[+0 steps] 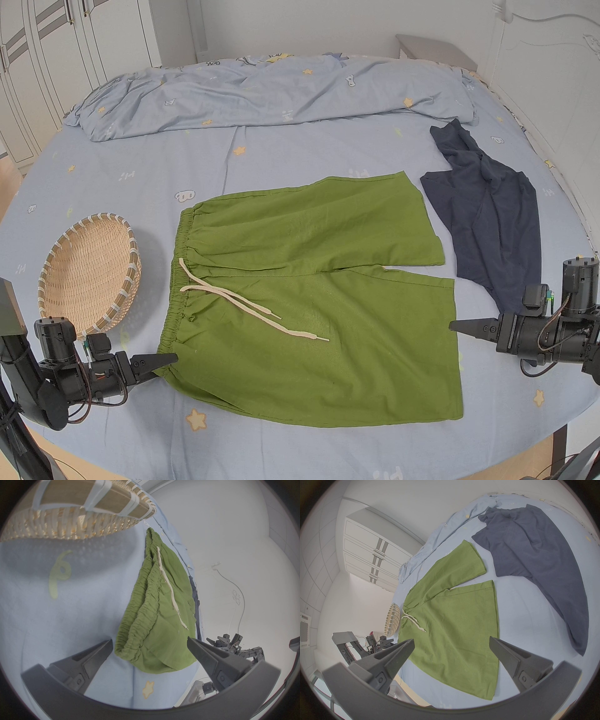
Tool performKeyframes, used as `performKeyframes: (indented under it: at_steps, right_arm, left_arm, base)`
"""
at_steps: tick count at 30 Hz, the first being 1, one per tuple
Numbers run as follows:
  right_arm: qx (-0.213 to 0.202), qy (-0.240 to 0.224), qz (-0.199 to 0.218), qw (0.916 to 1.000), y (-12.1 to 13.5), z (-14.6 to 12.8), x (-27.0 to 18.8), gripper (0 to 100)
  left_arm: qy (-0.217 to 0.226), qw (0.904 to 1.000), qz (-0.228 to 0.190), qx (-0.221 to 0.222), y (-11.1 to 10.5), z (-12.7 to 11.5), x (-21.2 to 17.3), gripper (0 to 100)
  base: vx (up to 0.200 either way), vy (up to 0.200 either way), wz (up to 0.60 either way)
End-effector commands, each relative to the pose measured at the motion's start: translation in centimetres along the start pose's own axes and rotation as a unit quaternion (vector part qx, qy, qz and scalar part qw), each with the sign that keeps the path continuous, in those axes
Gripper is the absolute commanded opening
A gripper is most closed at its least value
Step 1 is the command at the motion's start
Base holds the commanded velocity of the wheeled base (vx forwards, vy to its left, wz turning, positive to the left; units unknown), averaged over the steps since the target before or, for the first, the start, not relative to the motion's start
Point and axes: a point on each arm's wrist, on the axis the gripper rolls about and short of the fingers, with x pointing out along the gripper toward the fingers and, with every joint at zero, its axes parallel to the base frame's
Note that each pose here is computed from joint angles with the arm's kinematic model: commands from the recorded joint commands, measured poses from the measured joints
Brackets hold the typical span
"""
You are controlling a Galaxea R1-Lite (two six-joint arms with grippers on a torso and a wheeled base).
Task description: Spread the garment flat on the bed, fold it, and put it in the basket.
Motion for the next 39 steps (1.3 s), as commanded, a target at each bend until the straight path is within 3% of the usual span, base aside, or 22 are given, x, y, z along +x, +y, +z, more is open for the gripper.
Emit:
performKeyframes:
  at_steps: [1,14,15,24,32,39]
  right_arm:
    - [0.001,0.004,-0.001,1.0000,-0.1,-0.2,0.1,100]
    - [0.005,0.003,-0.008,1.0000,-0.4,-0.1,0.2,100]
    - [0.004,0.003,-0.008,1.0000,-0.4,-0.1,0.2,100]
    - [0.009,0.019,-0.012,0.9997,-0.6,-1.1,0.1,100]
    - [0.037,0.078,-0.035,0.9957,-1.9,-4.4,-0.2,100]
    - [0.062,0.126,0.004,0.9901,-2.3,-5.8,-0.4,100]
  left_arm:
    - [-0.001,1.0000,-0.002,-0.006,0.1,0.0,0.2,100]
    - [0.001,0.9999,-0.013,-0.009,0.7,0.2,0.8,100]
    - [0.001,0.9999,-0.015,-0.008,0.8,0.2,0.9,0]
    - [-0.003,0.9998,-0.015,-0.009,0.9,0.4,0.6,0]
    - [-0.008,0.9998,-0.010,-0.012,0.2,-1.1,-1.1,0]
    - [-0.014,0.9995,0.003,-0.029,0.3,-1.5,-2.4,0]
  base:
    - [0.000,0.000,0.00]
    - [0.000,0.000,0.00]
    - [0.000,0.000,0.00]
    - [0.000,0.000,0.00]
    - [0.000,0.000,0.00]
    - [0.000,0.000,0.00]
